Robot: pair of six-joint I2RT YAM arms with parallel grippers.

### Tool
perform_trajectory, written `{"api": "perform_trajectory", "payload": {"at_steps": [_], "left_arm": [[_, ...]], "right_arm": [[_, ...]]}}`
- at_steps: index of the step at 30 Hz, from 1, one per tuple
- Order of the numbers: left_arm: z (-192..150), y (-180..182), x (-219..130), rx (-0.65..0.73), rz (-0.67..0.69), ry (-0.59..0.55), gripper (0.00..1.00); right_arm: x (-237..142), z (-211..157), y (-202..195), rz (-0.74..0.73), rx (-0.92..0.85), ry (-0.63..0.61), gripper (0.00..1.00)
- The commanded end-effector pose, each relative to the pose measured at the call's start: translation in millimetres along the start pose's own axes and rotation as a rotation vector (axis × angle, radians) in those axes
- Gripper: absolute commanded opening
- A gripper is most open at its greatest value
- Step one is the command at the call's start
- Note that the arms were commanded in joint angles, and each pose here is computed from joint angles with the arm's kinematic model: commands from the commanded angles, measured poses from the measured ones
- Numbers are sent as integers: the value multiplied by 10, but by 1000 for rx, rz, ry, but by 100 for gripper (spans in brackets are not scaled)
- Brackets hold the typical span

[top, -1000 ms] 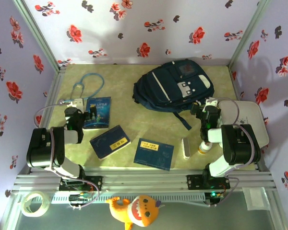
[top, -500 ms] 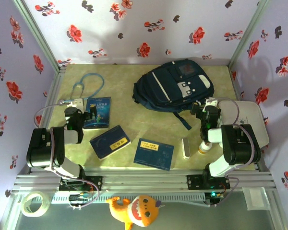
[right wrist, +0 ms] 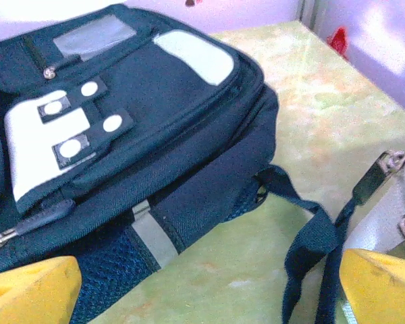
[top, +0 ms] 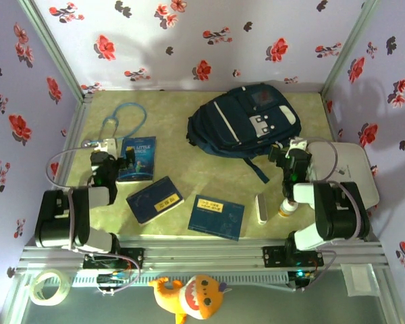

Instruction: Pack the student bag

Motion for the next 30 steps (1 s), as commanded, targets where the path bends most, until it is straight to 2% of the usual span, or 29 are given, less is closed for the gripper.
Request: {"api": "perform_trajectory", "payload": {"at_steps": [1,4,7,9,12,15,20,24,30], "left_arm": [[338,123,-110,-23,73,-7,100],[634,178,-181,-169,65,-1,100],[853,156,-187,-344,12,70,100],[992,33,-141,-435,-87,127,100],[1166,-303,-43,-494,-289,175,100],[1308,-755,57,-490,-487,187,100],[1442,-1538,222,-427,-647,233,100],[1454,-2123,433,-412,-719,318,96],[1486,-2722,774,-382,-798,390,92]], "right_arm": [[-145,335,78,-74,-18,-46,99],[-246,515,212,-66,93,13,99],[-288,569,338,-97,200,116,99],[-257,581,469,-87,254,191,99],[-177,546,761,-16,300,330,99],[-92,506,1049,51,317,415,99],[181,370,1296,63,409,525,99],[340,281,1333,18,439,563,99],[444,183,1313,-33,417,591,99]]}}
Point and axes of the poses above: each hand's point on the last joint's axis, 136 mm out from that joint toward the fingers, its own x axis out along the fingers, its own y axis along the line the jaws close on, z = x × y, the point moved 7 cm from there along -x, back along the fingers, and after that the axes turned 14 degrees about x, right-handed, at the moved point
